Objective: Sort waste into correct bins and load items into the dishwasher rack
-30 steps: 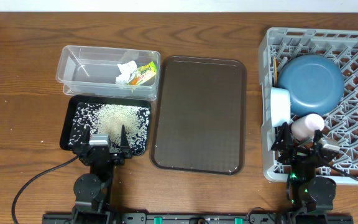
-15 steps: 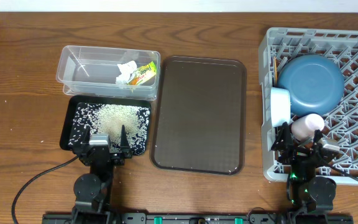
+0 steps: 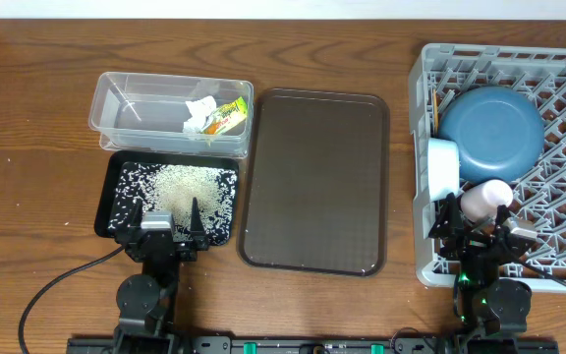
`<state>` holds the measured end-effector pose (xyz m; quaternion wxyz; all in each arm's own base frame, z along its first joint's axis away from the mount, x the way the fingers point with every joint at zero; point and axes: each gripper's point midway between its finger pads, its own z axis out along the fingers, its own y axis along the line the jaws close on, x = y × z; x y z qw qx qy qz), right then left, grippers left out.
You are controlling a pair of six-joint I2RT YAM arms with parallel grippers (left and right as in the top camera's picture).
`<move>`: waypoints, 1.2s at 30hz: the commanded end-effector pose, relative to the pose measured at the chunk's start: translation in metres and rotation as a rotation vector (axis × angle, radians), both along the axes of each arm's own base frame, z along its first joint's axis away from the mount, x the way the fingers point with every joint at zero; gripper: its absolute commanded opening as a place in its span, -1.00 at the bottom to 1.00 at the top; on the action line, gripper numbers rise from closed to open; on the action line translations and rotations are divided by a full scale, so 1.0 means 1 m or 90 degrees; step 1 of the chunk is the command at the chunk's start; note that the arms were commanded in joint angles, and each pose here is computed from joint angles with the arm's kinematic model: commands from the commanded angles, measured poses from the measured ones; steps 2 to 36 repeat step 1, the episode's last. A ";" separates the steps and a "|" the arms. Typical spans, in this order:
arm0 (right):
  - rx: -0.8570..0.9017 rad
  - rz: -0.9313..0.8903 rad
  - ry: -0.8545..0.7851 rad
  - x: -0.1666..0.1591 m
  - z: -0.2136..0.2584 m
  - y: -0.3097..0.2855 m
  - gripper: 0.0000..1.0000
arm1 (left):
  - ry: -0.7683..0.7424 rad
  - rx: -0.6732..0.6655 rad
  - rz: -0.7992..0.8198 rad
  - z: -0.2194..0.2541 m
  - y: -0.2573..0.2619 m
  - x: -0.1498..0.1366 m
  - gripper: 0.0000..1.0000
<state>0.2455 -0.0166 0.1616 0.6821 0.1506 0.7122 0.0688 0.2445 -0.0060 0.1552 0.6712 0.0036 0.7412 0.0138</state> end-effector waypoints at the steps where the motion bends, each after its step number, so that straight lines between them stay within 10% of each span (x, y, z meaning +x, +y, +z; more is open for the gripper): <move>1: -0.012 0.000 -0.001 0.000 0.000 0.001 0.99 | 0.036 0.007 0.010 -0.019 0.003 -0.001 0.89; 36: -0.012 0.000 -0.001 0.000 0.000 0.001 0.99 | 0.036 0.007 0.010 -0.019 0.003 -0.001 0.89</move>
